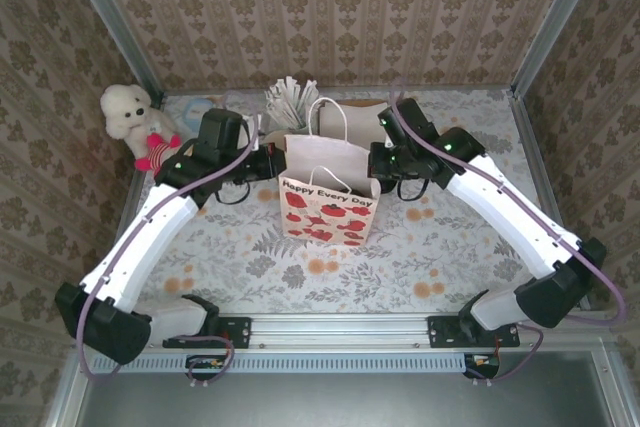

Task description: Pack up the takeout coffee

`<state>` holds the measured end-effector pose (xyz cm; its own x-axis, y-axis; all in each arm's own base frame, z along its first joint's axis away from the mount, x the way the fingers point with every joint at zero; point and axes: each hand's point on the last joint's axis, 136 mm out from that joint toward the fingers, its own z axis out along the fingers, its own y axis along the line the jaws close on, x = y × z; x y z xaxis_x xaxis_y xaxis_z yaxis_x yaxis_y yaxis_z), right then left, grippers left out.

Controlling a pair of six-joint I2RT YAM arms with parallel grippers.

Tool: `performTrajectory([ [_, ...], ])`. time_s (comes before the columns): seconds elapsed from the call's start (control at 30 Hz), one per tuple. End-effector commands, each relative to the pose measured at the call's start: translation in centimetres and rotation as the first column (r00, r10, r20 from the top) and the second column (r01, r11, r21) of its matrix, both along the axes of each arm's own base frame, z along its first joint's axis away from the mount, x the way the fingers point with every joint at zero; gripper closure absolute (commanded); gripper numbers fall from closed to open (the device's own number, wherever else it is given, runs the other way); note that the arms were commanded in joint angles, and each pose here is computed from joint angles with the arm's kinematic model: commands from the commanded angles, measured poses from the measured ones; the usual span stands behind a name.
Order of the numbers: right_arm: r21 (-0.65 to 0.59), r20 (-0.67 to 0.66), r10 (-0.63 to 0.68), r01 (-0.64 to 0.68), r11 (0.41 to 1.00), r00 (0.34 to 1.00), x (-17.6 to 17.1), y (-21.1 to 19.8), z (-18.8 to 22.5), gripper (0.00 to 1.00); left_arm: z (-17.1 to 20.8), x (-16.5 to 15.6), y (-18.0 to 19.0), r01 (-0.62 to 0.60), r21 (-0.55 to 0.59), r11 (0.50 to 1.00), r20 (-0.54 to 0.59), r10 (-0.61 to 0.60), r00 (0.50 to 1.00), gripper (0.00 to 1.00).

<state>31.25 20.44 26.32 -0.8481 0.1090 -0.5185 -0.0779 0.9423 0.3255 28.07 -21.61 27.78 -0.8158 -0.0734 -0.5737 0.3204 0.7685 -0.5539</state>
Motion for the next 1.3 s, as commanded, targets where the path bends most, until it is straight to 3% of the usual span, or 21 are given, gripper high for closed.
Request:
performTrajectory([
  [0.0,0.004,-0.026,0.021,-0.021,1.0,0.999,0.0,0.5,-0.2,0.96,-0.2,0.4,1.5,-0.082,-0.002,0.997,-0.002,0.082,0.997,0.92],
  [0.13,0.012,-0.016,0.023,-0.023,1.0,1.0,0.2,0.7,-0.3,0.93,0.4,0.7,3.8,-0.135,-0.016,0.991,0.008,0.135,0.991,0.74],
  [0.27,0.039,0.023,0.089,-0.09,0.995,0.996,0.6,2.0,0.2,0.93,3.1,0.8,6.1,-0.117,-0.087,0.989,0.066,0.123,0.99,0.47],
  [0.37,0.03,0.035,0.1,-0.101,0.994,0.994,1.0,2.2,0.4,0.94,4.8,1.9,9.0,-0.178,-0.088,0.98,0.119,0.187,0.975,0.33],
  [0.43,0.033,0.05,0.102,-0.103,0.994,0.994,1.4,2.4,0.7,0.94,5.7,3.0,10.5,-0.214,-0.07,0.974,0.163,0.223,0.961,0.31],
  [0.53,0.04,0.056,0.089,-0.091,0.995,0.994,1.8,2.6,1.1,0.91,7.1,5.2,11.3,-0.237,-0.029,0.971,0.224,0.237,0.945,0.31],
  [0.73,0.024,0.143,0.07,-0.074,0.997,0.987,2.1,1.6,2.9,0.64,8.7,9.2,8.1,-0.12,0.056,0.991,0.378,0.09,0.921,0.33],
  [0.87,0.059,0.354,0.001,-0.023,0.998,0.935,2.4,-0.3,6.3,0.31,8.4,11.8,7.1,-0.094,0.127,0.987,0.411,0.034,0.911,0.34],
  [1.03,0.163,0.556,-0.132,0.048,0.985,0.82,2.2,-2.7,10.0,0.01,7.1,14.4,5.8,-0.079,0.183,0.98,0.427,-0.007,0.904,0.37],
  [1.27,0.187,0.613,-0.215,0.125,0.974,0.76,1.8,-4.9,11.4,0.0,6.1,16.3,3.2,0.017,0.181,0.983,0.444,-0.097,0.89,0.51],
])
